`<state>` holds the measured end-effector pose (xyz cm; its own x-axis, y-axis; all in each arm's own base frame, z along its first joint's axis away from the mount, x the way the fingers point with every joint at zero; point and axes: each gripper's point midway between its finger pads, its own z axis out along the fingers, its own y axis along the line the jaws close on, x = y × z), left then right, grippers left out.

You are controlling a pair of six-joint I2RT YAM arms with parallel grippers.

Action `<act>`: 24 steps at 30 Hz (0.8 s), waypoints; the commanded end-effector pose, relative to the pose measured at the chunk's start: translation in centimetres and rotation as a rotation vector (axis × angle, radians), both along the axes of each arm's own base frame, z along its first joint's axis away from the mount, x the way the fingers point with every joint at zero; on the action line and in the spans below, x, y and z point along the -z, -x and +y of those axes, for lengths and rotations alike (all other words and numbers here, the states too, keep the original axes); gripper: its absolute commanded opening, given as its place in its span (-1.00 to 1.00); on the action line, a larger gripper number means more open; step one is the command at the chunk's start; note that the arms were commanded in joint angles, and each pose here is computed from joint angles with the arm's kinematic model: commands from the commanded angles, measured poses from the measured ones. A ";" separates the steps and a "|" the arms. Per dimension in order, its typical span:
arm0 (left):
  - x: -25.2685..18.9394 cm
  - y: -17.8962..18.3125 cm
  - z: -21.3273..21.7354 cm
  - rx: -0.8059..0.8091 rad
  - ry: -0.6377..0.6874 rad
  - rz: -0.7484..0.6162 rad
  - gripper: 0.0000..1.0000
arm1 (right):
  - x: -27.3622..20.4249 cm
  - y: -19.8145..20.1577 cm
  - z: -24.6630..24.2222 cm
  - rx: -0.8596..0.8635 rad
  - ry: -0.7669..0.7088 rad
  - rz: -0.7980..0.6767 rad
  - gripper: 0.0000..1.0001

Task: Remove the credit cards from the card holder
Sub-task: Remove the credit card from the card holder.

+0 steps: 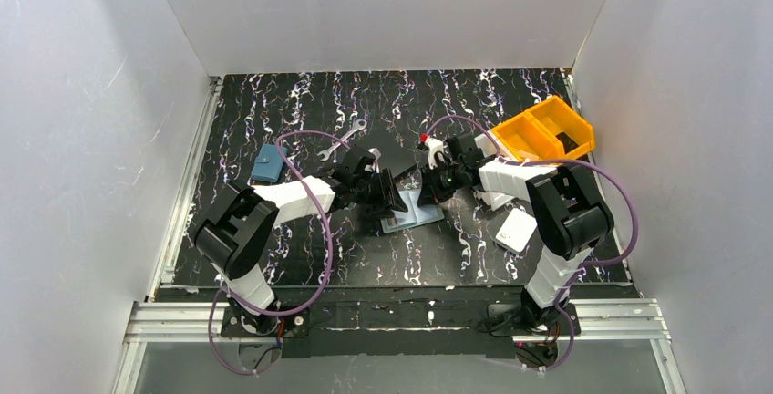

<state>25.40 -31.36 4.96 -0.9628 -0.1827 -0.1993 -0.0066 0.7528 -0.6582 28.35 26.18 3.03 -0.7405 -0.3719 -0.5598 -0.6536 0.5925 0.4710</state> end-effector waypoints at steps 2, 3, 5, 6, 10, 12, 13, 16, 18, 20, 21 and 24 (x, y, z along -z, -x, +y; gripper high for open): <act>-1.8 -0.8 -0.9 0.018 0.040 -0.045 -0.11 | -0.2 0.5 0.6 -0.042 -0.012 0.023 -0.60; -1.9 -0.8 -1.0 0.017 0.042 -0.046 -0.11 | -0.4 0.7 0.8 -0.050 -0.022 0.028 -0.53; -2.0 -0.9 -1.0 0.011 0.046 -0.049 -0.13 | -0.7 1.0 1.0 -0.063 -0.040 0.032 -0.42; -2.1 -0.9 -0.9 0.008 0.047 -0.051 -0.13 | -0.7 1.0 1.1 -0.066 -0.043 0.031 -0.39; -2.2 -1.0 -1.0 0.007 0.050 -0.051 -0.12 | -0.7 1.1 1.1 -0.069 -0.045 0.035 -0.38; -1.8 -0.9 -1.2 0.012 0.049 -0.036 -0.10 | -0.7 1.1 1.2 -0.069 -0.045 0.035 -0.38; -1.7 -1.0 -1.3 0.011 0.050 -0.028 -0.10 | -0.7 1.1 1.2 -0.068 -0.045 0.035 -0.38; -1.2 -1.1 -1.6 0.010 0.049 -0.011 -0.09 | -0.7 1.1 1.1 -0.069 -0.044 0.035 -0.34; -1.1 -1.3 -1.8 0.011 0.052 -0.005 -0.07 | -0.9 1.1 1.2 -0.070 -0.047 0.033 -0.28; -1.3 -1.6 -2.2 0.015 0.058 -0.008 -0.07 | -1.0 1.1 1.2 -0.073 -0.050 0.036 -0.22; -1.5 -1.8 -2.4 0.018 0.064 -0.013 -0.07 | -1.1 1.1 1.3 -0.074 -0.053 0.036 -0.20; -2.0 -2.4 -2.9 0.023 0.078 -0.030 -0.07 | -1.9 0.9 1.2 -0.101 -0.055 -0.002 -0.09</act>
